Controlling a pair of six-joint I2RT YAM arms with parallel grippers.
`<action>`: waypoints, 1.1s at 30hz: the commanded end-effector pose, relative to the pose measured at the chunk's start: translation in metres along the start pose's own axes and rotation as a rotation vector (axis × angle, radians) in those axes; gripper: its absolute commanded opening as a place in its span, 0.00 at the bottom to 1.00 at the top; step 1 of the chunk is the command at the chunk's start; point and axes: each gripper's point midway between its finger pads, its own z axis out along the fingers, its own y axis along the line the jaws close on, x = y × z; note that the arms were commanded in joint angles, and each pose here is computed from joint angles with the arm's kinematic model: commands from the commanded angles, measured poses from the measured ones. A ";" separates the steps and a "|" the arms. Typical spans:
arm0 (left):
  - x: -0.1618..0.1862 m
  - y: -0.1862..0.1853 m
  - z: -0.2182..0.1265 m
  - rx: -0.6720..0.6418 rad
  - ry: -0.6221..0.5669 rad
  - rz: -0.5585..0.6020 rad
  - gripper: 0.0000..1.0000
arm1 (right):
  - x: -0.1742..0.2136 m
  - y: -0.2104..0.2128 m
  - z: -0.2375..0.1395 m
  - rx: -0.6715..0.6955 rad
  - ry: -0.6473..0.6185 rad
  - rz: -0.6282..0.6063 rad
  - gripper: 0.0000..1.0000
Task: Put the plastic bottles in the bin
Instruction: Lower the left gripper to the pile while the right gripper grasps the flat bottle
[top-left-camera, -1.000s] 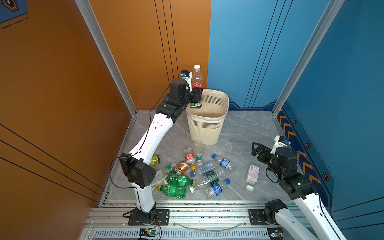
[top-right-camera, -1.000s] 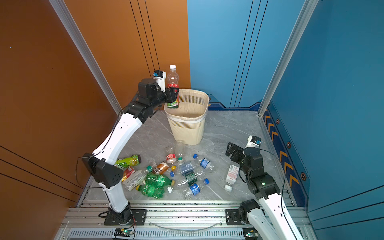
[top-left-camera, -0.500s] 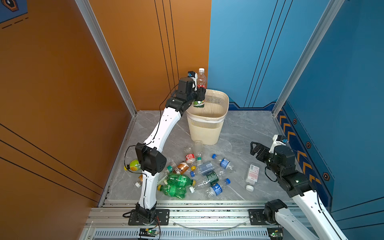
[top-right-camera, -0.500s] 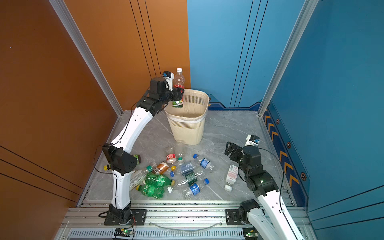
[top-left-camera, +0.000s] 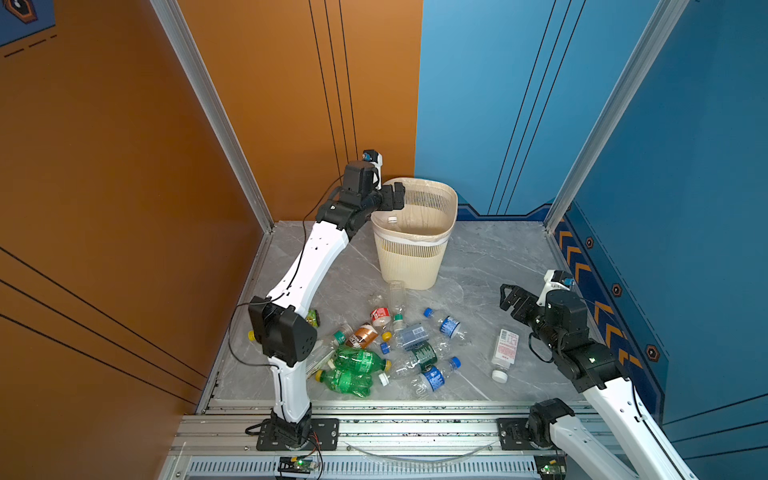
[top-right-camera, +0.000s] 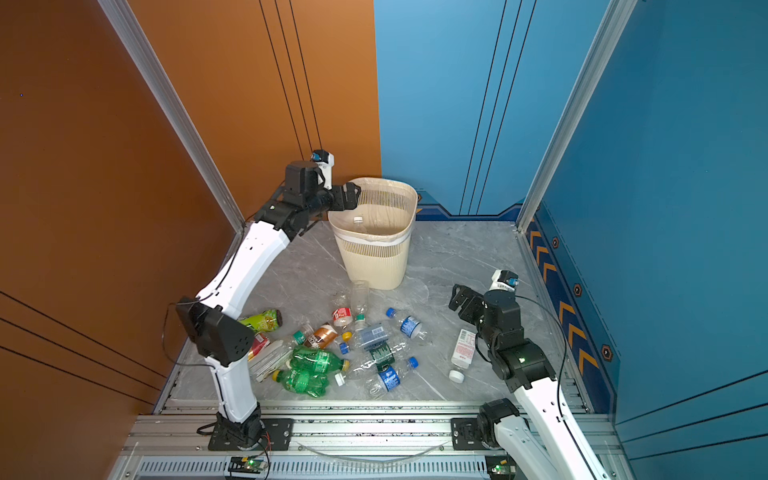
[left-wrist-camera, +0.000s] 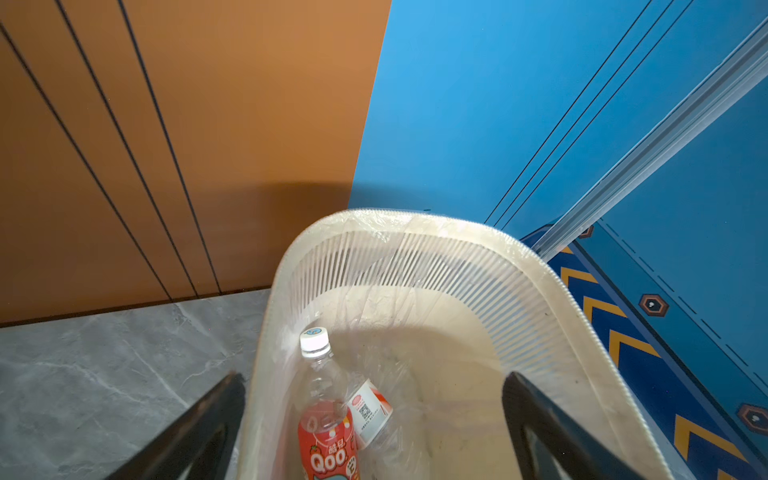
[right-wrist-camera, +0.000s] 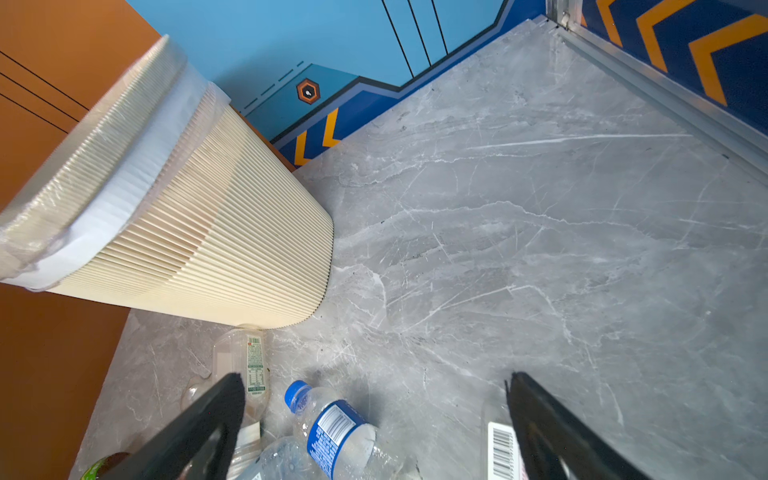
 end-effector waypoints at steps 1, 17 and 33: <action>-0.016 0.009 -0.052 -0.035 -0.082 0.025 0.98 | 0.010 -0.005 -0.002 0.027 0.058 0.011 1.00; 0.208 0.112 -0.198 -0.281 0.036 -0.206 0.98 | 0.098 -0.061 -0.015 0.235 0.367 0.039 1.00; 0.253 0.128 -0.219 -0.290 0.097 -0.357 0.98 | 0.138 -0.086 -0.002 0.323 0.434 0.006 1.00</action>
